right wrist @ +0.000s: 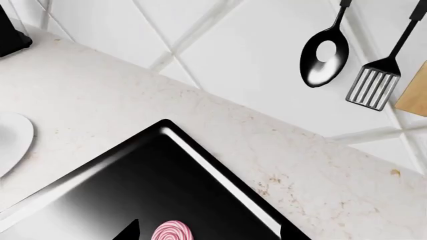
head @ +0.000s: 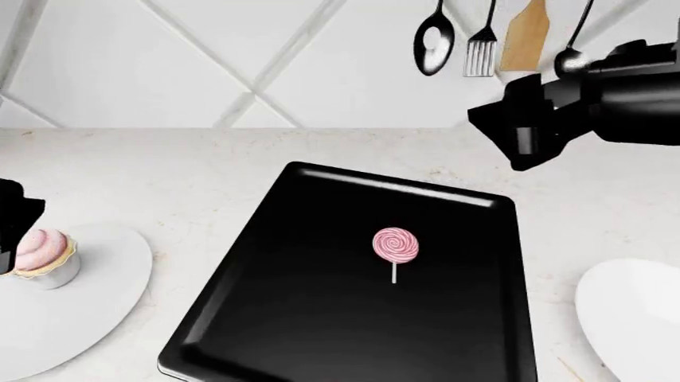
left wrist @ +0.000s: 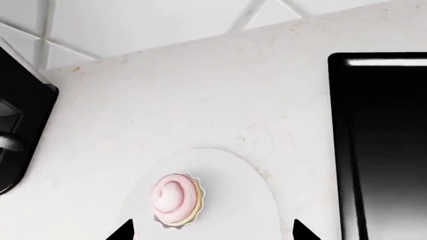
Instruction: Move the dessert items from the plate to the tray.
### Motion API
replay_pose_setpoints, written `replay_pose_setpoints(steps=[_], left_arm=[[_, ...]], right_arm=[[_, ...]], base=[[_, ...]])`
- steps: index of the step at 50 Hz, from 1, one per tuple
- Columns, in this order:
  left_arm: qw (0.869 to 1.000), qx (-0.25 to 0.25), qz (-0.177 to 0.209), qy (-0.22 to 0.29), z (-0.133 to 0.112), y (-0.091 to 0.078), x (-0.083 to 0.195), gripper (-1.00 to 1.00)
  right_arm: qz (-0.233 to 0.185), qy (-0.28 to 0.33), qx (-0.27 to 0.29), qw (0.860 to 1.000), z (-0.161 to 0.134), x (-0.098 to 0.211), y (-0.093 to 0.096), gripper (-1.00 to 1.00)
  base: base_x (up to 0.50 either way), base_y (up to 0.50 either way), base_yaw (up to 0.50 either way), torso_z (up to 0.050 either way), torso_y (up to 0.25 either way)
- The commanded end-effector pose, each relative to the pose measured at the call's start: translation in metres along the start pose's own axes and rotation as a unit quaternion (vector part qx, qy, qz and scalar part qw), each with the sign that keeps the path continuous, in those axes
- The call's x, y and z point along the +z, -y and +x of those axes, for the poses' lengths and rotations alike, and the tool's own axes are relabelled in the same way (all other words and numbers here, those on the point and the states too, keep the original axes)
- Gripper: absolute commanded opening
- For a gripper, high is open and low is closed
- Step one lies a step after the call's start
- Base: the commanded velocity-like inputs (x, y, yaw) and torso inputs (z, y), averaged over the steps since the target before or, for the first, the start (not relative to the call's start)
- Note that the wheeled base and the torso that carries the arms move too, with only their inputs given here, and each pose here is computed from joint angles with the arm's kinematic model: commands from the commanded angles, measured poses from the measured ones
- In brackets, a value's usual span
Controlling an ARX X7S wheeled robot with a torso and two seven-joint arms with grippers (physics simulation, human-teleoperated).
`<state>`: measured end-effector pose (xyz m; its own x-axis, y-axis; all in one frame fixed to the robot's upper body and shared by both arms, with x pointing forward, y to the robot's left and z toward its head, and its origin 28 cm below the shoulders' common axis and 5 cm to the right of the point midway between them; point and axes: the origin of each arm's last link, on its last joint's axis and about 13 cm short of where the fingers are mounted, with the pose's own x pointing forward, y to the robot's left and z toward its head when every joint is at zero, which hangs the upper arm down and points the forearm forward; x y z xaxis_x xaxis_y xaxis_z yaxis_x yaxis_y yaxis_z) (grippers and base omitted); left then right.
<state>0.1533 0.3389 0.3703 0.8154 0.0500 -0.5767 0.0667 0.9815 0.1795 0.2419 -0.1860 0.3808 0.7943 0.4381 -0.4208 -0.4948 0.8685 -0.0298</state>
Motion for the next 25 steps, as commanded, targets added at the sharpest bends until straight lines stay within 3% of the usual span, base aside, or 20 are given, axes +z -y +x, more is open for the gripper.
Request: replay_pose_setpoints(steps=[1,12,25], left_arm=[[1.000,0.011,-0.017,-0.009,-0.004,-0.011,0.001,1.00],[0.999,0.015,-0.049,-0.016,0.025,-0.017,-0.006,1.00],[0.997,0.024,-0.062,-0.049,0.055,-0.016,-0.015,1.00]], right_arm=[[0.003,0.008,0.000,1.000,-0.002,-0.005,0.001,1.00],[0.010,0.012,0.004,1.000,0.001,-0.010,0.001,1.00],[0.013,0.015,0.008,1.000,0.001,-0.015,0.002,1.00]], base=[[0.00,0.00,0.00,0.000,0.000],[0.00,0.00,0.00,0.000,0.000],[0.00,0.00,0.00,0.000,0.000]])
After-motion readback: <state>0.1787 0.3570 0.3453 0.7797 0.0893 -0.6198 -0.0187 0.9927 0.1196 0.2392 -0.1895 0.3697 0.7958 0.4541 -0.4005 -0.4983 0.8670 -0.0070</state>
